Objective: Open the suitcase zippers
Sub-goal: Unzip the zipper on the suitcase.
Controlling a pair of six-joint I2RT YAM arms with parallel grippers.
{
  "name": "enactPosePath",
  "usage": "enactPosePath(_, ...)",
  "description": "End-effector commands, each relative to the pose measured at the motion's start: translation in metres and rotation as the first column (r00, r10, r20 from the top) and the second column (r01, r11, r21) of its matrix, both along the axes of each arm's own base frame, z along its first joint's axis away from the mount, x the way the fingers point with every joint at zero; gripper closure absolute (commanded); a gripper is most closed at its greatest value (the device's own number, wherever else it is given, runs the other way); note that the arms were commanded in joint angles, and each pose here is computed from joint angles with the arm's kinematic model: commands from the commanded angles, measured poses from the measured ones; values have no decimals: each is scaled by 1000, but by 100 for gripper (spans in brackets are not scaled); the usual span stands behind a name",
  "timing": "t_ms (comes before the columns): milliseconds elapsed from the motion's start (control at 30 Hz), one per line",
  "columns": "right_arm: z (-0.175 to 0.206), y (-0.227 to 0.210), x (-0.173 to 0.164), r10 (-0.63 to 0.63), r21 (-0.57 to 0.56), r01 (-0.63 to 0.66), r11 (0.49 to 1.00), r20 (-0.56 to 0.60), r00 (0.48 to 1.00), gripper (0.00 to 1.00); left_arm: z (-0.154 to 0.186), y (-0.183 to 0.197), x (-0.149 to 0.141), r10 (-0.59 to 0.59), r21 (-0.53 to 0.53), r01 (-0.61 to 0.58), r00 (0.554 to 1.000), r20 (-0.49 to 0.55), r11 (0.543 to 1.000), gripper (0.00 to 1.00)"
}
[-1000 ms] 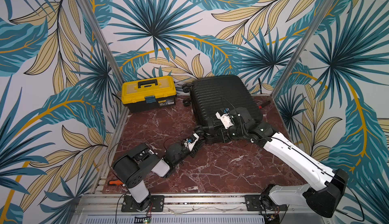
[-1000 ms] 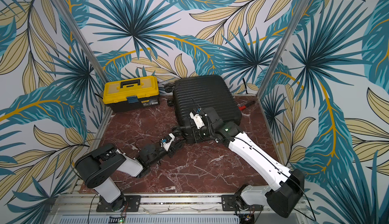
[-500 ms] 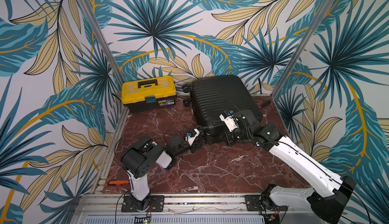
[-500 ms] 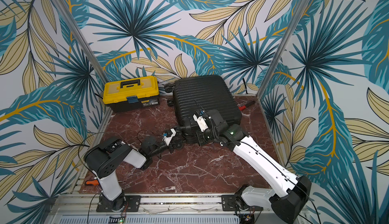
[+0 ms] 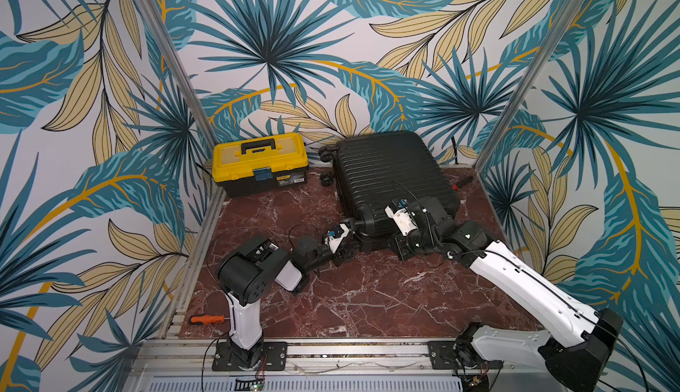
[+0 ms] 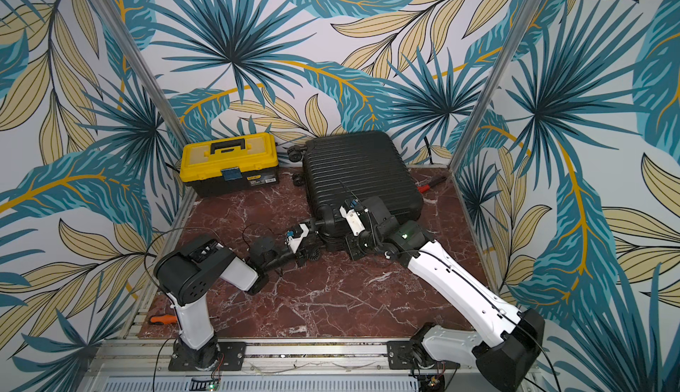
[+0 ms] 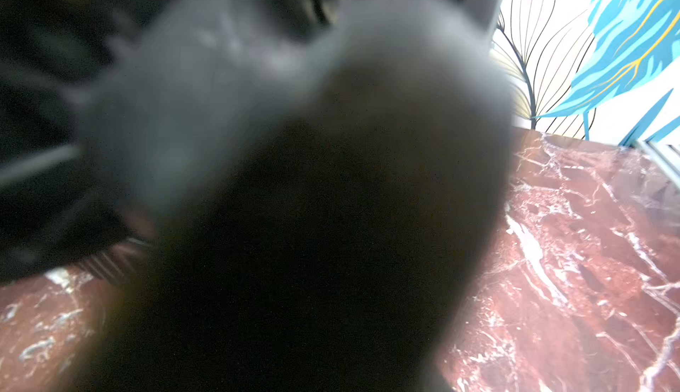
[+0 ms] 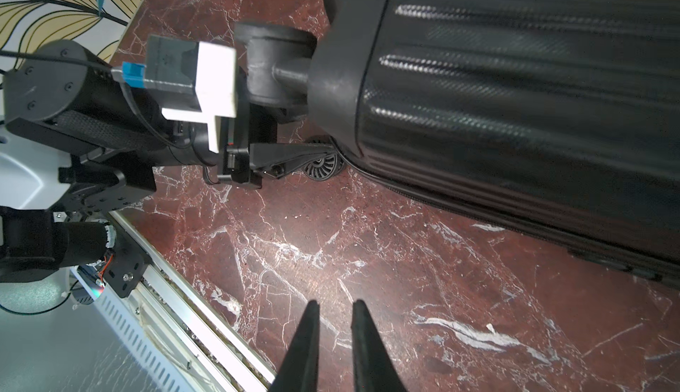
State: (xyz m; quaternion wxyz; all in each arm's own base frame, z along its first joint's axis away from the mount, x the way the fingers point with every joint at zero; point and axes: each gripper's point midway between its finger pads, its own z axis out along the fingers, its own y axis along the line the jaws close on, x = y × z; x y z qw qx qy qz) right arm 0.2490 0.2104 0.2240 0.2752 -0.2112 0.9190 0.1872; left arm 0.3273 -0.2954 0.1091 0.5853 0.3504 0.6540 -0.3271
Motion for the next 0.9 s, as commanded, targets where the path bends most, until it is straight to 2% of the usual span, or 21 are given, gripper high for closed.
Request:
enactPosePath(0,-7,-5,-11,10,-6,-10,1000,-21,1000,80,12,-3,12,13,-34,-12,1000,23,999,68)
enactPosePath(233,-15,-4,-17,13,12,-12,1000,-60,998,81,14,-3,14,27,-41,-26,999,23,999,100)
enactPosePath(533,-8,1,-11,-19,30,22,999,-71,997,81,31,2,-1,46,-28,-44,995,88,999,100)
enactPosePath(667,-5,10,4,-62,34,64,997,-81,995,85,25,-6,-18,31,7,-32,994,109,999,100)
enactPosePath(867,-6,45,20,-25,49,29,998,-90,996,88,10,-8,-34,31,51,-36,995,98,998,100)
